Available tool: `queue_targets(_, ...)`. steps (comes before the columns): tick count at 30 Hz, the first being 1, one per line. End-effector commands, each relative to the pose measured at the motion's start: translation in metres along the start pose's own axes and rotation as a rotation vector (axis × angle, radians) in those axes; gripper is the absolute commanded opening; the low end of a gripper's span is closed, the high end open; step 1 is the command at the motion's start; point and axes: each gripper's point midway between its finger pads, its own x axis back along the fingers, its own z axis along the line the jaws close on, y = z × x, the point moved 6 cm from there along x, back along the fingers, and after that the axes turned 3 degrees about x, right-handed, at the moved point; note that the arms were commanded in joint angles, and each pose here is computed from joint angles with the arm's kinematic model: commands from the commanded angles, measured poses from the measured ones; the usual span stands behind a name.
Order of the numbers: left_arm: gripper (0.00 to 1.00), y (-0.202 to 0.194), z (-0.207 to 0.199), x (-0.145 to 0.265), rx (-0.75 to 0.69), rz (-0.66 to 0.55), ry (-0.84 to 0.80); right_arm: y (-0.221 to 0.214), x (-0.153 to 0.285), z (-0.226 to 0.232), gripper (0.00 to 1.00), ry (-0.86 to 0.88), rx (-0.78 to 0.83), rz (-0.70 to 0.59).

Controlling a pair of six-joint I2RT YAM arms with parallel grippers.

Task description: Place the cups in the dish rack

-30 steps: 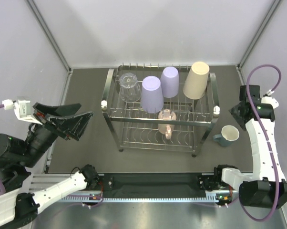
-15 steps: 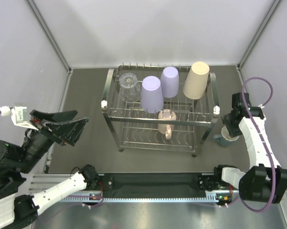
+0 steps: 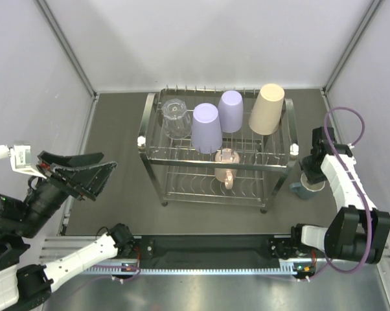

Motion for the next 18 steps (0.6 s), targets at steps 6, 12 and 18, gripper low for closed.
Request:
queue_targets(6,0.91,0.005,-0.021,-0.004,0.124,0.005,-0.093,0.004,-0.021,0.012,0.27,-0.008,-0.034,0.007)
queue_targets(12,0.91,0.016,-0.038,-0.008,0.231,-0.033,-0.178,0.017,-0.012,0.019,0.00,0.032,-0.068,-0.008)
queue_targets(18,0.98,0.024,-0.063,-0.032,0.266,0.020,-0.234,0.076,0.060,0.069,0.00,0.322,-0.068,-0.189)
